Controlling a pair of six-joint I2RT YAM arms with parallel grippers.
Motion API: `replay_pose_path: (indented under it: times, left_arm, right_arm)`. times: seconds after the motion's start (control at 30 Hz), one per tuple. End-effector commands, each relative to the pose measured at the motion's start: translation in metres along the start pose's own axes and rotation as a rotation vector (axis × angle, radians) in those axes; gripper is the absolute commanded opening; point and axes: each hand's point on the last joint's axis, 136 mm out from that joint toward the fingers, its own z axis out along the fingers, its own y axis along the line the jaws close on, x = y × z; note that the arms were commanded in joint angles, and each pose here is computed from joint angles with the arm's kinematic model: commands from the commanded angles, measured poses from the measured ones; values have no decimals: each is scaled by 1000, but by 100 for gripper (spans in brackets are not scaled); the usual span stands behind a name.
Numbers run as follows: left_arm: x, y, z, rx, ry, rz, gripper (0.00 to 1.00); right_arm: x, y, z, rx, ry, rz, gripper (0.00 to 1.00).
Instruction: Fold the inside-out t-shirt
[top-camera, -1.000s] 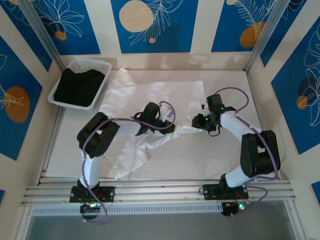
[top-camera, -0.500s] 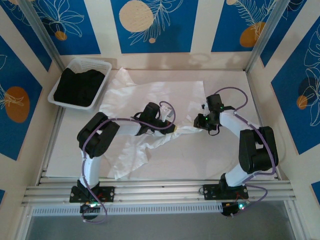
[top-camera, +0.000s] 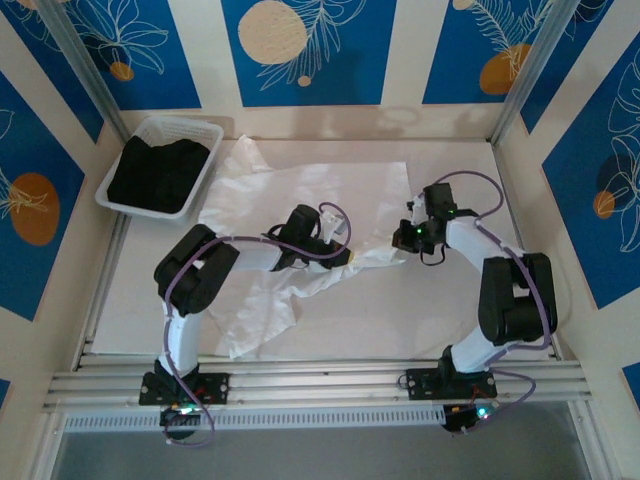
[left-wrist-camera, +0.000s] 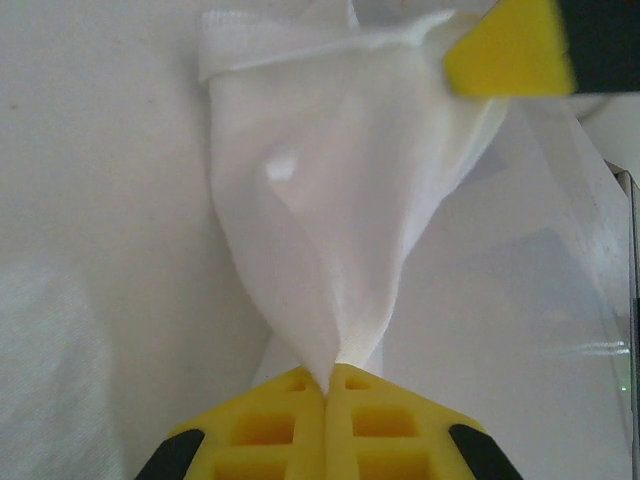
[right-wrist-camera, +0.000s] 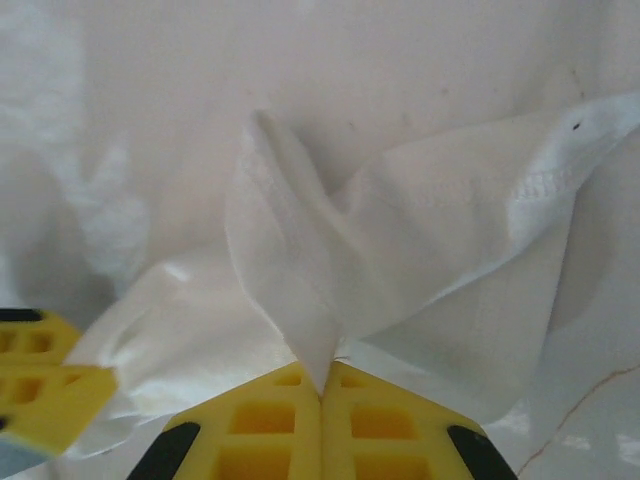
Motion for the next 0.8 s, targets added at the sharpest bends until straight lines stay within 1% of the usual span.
replay_pose_path:
  times: [0.0,0.13,0.2,0.3,0.37,0.47,0.5,0.57,0.6,0.67,0.73,0.77]
  left_arm:
    - [4,-7,9,36,28,30,0]
    - [0,-14,16,53,34,47,0]
    - [-2,-15,19,54,38,47,0]
    - [-5,-16,20,56,33,49,0]
    - [-6,-17,18,57,27,53,0]
    - [-8,-20,14,57,17,58,11]
    - [-9,-23,11,57,11,62,17]
    - [-11,-25,-2,30,-13,67,35]
    - [-12,-24,-11,0,-29,68,41]
    - [-7,-15,-36,-119,-51,44,49]
    - [4,3,-69,-286,-57,-16,52]
    - [21,17,-90,-393,-39,-71,53]
  right_arm:
    - [-2,28,-34,-193,-54,-2,0]
    - [0,39,-47,-328,-57,27,0]
    - [0,40,-48,-360,-52,43,0]
    - [-1,34,-48,-359,-56,59,0]
    - [-1,25,-45,-320,-59,78,0]
    - [-2,12,-42,-245,-70,96,0]
    - [-3,8,-42,-222,-77,100,0]
    - [-6,1,-43,-173,-99,106,0]
    - [-7,-1,-44,-159,-111,107,0]
    - [-12,-1,-46,-150,-141,107,0]
    - [-15,0,-45,-151,-157,104,0]
    - [-17,1,-44,-149,-160,103,0]
